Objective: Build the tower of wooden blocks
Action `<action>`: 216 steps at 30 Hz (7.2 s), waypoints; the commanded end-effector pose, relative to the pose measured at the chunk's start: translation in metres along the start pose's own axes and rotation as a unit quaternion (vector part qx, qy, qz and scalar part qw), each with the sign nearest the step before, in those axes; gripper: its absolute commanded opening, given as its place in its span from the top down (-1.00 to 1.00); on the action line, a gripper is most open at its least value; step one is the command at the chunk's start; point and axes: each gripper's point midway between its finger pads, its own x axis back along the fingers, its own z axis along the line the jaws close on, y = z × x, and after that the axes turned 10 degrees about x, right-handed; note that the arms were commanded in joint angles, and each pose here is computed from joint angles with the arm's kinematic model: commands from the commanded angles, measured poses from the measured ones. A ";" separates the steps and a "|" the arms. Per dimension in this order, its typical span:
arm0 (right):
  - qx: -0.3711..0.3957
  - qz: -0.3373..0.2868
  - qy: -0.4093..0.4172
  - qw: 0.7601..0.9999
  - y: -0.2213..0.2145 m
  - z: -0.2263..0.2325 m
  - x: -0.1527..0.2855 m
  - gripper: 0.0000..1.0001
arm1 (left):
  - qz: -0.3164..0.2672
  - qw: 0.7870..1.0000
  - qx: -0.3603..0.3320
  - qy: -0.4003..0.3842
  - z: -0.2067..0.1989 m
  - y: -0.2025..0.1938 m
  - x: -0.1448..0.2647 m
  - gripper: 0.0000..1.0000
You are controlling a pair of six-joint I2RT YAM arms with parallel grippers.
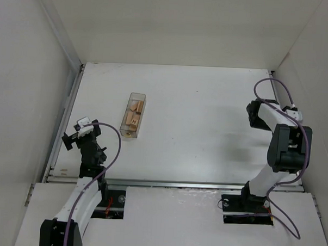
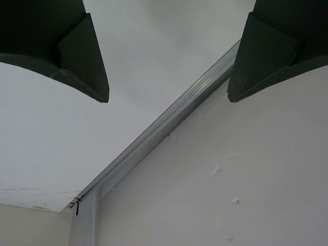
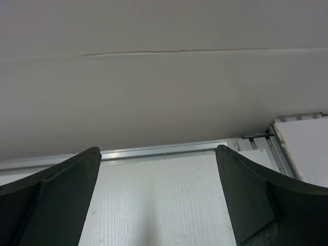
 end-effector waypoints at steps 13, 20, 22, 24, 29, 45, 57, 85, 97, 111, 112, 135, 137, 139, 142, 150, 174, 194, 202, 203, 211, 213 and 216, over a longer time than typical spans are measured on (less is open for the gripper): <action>0.196 0.000 0.599 0.777 0.134 0.198 0.243 -0.98 | -0.014 0.993 -0.037 -0.109 -0.054 0.090 -0.023 -1.00; 0.130 0.036 0.822 0.553 0.132 0.195 0.393 -0.98 | 0.172 0.913 -0.102 -0.356 -0.177 0.122 -0.033 -1.00; 0.170 0.058 0.798 0.575 0.100 0.204 0.390 -0.98 | 0.255 0.861 -0.095 -0.431 -0.213 0.091 -0.021 -1.00; 0.184 0.067 0.788 0.583 0.089 0.201 0.393 -0.98 | 0.327 0.823 -0.107 -0.452 -0.232 0.065 -0.013 -0.86; 0.192 0.085 0.763 0.612 0.058 0.186 0.375 -0.98 | 0.422 0.762 -0.122 -0.475 -0.271 0.009 0.001 -0.33; 0.228 0.123 0.759 0.596 0.000 0.152 0.377 -0.98 | 0.490 0.791 -0.190 -0.313 -0.256 -0.100 -0.023 0.28; 0.236 0.110 0.760 0.596 -0.001 0.152 0.382 -0.98 | 0.506 0.776 -0.204 -0.317 -0.255 -0.122 -0.014 0.97; 0.243 0.091 0.734 0.628 0.007 0.140 0.361 -0.98 | 0.261 0.789 -0.509 -0.225 -0.306 -0.080 0.008 0.01; 0.250 0.095 0.743 0.614 0.004 0.135 0.364 -0.98 | 0.357 0.807 -0.318 -0.348 -0.325 -0.018 0.012 -0.94; 0.275 0.108 0.757 0.582 -0.012 0.132 0.381 -0.98 | 0.473 0.716 -0.216 -0.466 -0.314 -0.068 0.009 -1.00; 0.276 0.106 0.760 0.579 -0.013 0.130 0.385 -0.98 | 0.480 0.713 -0.214 -0.463 -0.312 -0.073 0.007 -1.00; 0.294 0.085 0.749 0.588 -0.016 0.129 0.389 -0.98 | 0.534 0.708 -0.240 -0.394 -0.269 -0.124 -0.006 -0.60; 0.298 0.085 0.744 0.591 -0.017 0.128 0.386 -0.98 | 0.540 0.703 -0.239 -0.396 -0.267 -0.127 -0.002 -0.38; 0.298 0.085 0.744 0.592 -0.017 0.128 0.386 -0.98 | 0.533 0.711 -0.232 -0.396 -0.270 -0.122 -0.004 -0.12; 0.294 0.081 0.743 0.595 -0.012 0.130 0.386 -0.98 | 0.524 0.724 -0.215 -0.394 -0.278 -0.106 -0.010 0.52; 0.301 0.077 0.741 0.595 -0.014 0.128 0.391 -0.98 | 0.407 0.790 -0.310 -0.338 -0.308 -0.067 -0.008 1.00; 0.301 0.082 0.657 0.686 -0.012 0.129 0.351 -0.98 | 0.295 0.847 -0.354 -0.267 -0.342 -0.047 0.013 1.00; 0.315 0.075 0.845 0.426 -0.036 0.137 0.527 -0.98 | 0.574 0.655 -0.021 -0.491 -0.253 -0.101 -0.021 0.84; 0.364 0.055 0.832 0.416 -0.087 0.163 0.573 -0.84 | 0.647 0.605 0.043 -0.462 -0.216 -0.143 -0.036 0.44; 0.371 0.060 0.830 0.412 -0.093 0.163 0.574 -0.77 | 0.649 0.604 0.043 -0.461 -0.216 -0.144 -0.037 0.38; 0.395 0.070 0.828 0.393 -0.124 0.154 0.580 -0.61 | 0.649 0.621 0.056 -0.436 -0.209 -0.150 -0.042 -0.23; 0.402 0.080 0.825 0.388 -0.137 0.154 0.580 -0.58 | 0.655 0.628 0.057 -0.416 -0.202 -0.153 -0.043 -0.28; 0.406 0.083 0.825 0.384 -0.143 0.153 0.580 -0.51 | 0.659 0.639 0.057 -0.393 -0.198 -0.157 -0.046 -0.31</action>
